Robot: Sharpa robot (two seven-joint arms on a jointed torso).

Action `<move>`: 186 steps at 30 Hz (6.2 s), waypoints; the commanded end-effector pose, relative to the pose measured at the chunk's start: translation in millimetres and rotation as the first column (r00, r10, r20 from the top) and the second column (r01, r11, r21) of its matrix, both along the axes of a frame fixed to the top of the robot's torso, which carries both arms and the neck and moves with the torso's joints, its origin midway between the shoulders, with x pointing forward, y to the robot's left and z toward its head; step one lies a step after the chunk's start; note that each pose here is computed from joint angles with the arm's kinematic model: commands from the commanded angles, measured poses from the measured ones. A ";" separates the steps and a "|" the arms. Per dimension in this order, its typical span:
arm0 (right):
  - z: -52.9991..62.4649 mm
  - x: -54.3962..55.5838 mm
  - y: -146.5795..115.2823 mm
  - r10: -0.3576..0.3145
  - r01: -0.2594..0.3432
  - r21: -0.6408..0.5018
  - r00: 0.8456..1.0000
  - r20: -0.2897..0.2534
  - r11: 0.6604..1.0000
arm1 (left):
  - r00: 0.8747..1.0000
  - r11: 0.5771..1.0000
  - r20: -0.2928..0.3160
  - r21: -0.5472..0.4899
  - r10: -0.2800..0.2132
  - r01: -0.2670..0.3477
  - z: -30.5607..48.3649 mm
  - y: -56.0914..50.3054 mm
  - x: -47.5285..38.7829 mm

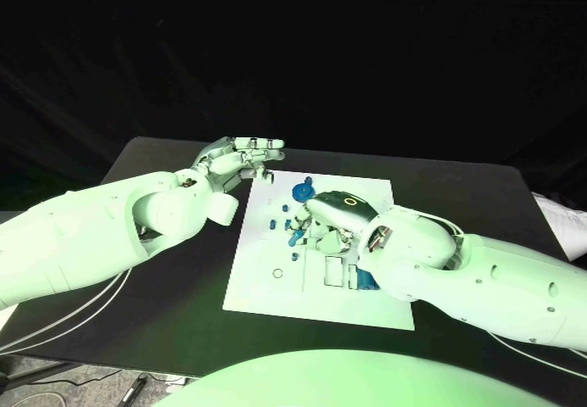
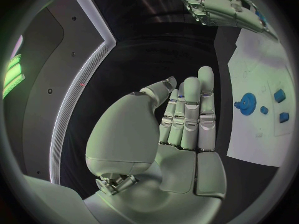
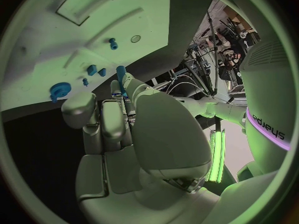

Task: Assemble the parts on the task board

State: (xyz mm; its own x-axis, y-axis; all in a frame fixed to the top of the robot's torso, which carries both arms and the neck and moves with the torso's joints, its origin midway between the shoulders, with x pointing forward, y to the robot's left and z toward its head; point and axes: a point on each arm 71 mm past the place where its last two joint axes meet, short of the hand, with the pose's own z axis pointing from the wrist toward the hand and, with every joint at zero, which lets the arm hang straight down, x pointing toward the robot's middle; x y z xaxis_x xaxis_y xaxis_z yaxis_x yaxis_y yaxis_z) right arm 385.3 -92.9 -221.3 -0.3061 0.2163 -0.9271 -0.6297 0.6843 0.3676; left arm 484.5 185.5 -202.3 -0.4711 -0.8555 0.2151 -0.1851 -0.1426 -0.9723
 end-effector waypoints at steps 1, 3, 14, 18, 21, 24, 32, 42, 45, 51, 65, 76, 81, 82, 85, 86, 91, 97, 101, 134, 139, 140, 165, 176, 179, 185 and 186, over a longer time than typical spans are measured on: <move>-6.9 -6.0 10.5 0.058 -0.058 -0.016 0.998 -0.009 0.998 | 1.000 1.000 0.003 -0.015 -0.018 0.018 0.8 -3.0 -0.4; -12.6 -9.4 16.2 0.076 -0.076 -0.025 0.997 -0.021 0.997 | 1.000 1.000 0.003 -0.015 -0.019 0.019 0.8 -3.5 -0.3; -34.3 -17.4 32.7 0.123 -0.126 -0.085 0.992 -0.041 0.988 | 1.000 1.000 0.004 -0.016 -0.016 0.016 0.0 -5.2 1.4; -39.4 -20.1 35.1 0.130 -0.134 -0.099 0.990 -0.047 0.986 | 1.000 1.000 0.004 -0.015 -0.013 0.013 -0.1 -4.4 1.5; -42.1 -21.7 36.7 0.137 -0.141 -0.115 0.990 -0.038 0.983 | 1.000 1.000 0.004 -0.015 -0.011 0.011 -0.1 -3.8 1.6; -44.4 -22.2 37.5 0.139 -0.142 -0.128 0.990 -0.032 0.982 | 1.000 1.000 0.004 -0.015 -0.011 0.011 -0.1 -3.8 1.6; -46.8 -22.7 39.1 0.136 -0.135 -0.156 0.991 -0.004 0.978 | 1.000 1.000 0.004 -0.015 -0.011 0.011 -0.2 -3.7 1.7; -45.9 -21.1 37.4 0.115 -0.106 -0.172 0.992 0.043 0.979 | 1.000 1.000 0.003 -0.014 -0.011 0.011 -0.5 -3.4 1.8; -46.1 -20.8 36.6 0.112 -0.103 -0.176 0.993 0.045 0.979 | 1.000 1.000 0.003 -0.014 -0.011 0.011 -0.6 -3.4 1.7; -46.5 -21.0 35.6 0.114 -0.104 -0.184 0.993 0.043 0.977 | 1.000 1.000 0.002 -0.014 -0.011 0.011 -0.7 -3.2 1.7; -50.7 -20.0 39.4 0.118 -0.116 -0.191 0.993 0.001 0.975 | 1.000 1.000 0.002 -0.014 -0.012 0.012 -0.7 -3.4 1.3; -49.7 -18.9 42.4 0.117 -0.115 -0.138 0.993 0.002 0.984 | 1.000 1.000 0.002 -0.014 -0.012 0.012 -0.6 -3.3 1.1; -45.3 -18.7 40.7 0.103 -0.101 -0.080 0.994 0.024 0.992 | 1.000 1.000 0.001 -0.013 -0.012 0.012 -0.7 -2.8 1.2; -43.8 -18.9 39.5 0.098 -0.096 -0.064 0.995 0.030 0.993 | 1.000 1.000 0.001 -0.013 -0.011 0.011 -0.7 -2.7 1.2; -39.2 -19.1 34.5 0.082 -0.081 -0.026 0.996 0.042 0.996 | 1.000 1.000 0.001 -0.013 -0.012 0.012 -0.8 -2.5 1.3; -36.7 -18.8 31.2 0.073 -0.072 -0.010 0.996 0.043 0.997 | 1.000 1.000 0.000 -0.013 -0.012 0.012 -0.8 -2.4 1.2; -21.0 -12.8 -1.1 -0.032 0.034 0.084 0.999 -0.026 0.996 | 1.000 1.000 0.001 -0.010 -0.009 0.009 -1.0 -0.6 1.3; -2.4 -5.8 -58.4 -0.211 0.236 0.137 0.961 -0.177 0.962 | 1.000 1.000 0.001 -0.004 -0.002 0.002 -1.4 3.1 1.2; 2.6 -7.6 -87.7 -0.295 0.319 0.099 0.933 -0.206 0.942 | 1.000 1.000 0.001 -0.001 0.000 0.000 -1.8 4.6 1.1; -36.1 -34.2 -119.3 -0.466 0.405 -0.289 0.864 -0.189 0.867 | 1.000 1.000 -0.010 0.003 -0.001 0.001 -6.1 6.3 -0.2; -39.7 -34.1 -118.6 -0.464 0.401 -0.299 0.866 -0.183 0.866 | 1.000 1.000 -0.011 0.004 0.003 -0.003 -6.7 7.5 0.0; -40.5 -34.1 -118.2 -0.464 0.400 -0.300 0.866 -0.184 0.866 | 1.000 1.000 -0.011 0.003 0.003 -0.003 -6.8 7.5 -0.1; -56.2 -32.9 -106.4 -0.441 0.372 -0.329 0.883 -0.164 0.868 | 1.000 1.000 -0.015 0.003 0.000 0.000 -7.3 7.4 -0.7; -58.3 -34.3 -103.4 -0.421 0.350 -0.354 0.895 -0.147 0.868 | 1.000 1.000 -0.017 0.003 -0.003 0.003 -7.4 7.6 -0.8; -58.2 -34.4 -103.2 -0.418 0.347 -0.357 0.897 -0.142 0.867 | 1.000 1.000 -0.017 0.003 -0.003 0.003 -7.5 7.7 -0.9; -58.0 -34.7 -102.9 -0.413 0.343 -0.362 0.901 -0.134 0.867 | 1.000 1.000 -0.018 0.003 -0.003 0.003 -7.5 7.8 -0.8; -58.1 -34.7 -102.9 -0.411 0.341 -0.365 0.902 -0.134 0.866 | 1.000 1.000 -0.018 0.003 -0.003 0.003 -7.5 7.8 -0.8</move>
State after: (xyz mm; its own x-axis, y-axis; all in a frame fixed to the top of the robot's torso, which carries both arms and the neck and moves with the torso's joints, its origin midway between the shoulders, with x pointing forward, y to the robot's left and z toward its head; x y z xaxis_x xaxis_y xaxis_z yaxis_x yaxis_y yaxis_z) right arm 354.2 -198.1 -275.1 -0.4300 0.0974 -0.8976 -0.2078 0.9568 0.2034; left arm 484.3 195.1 -210.7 -0.4550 -0.8654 0.2099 -0.2015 -0.1295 -0.9709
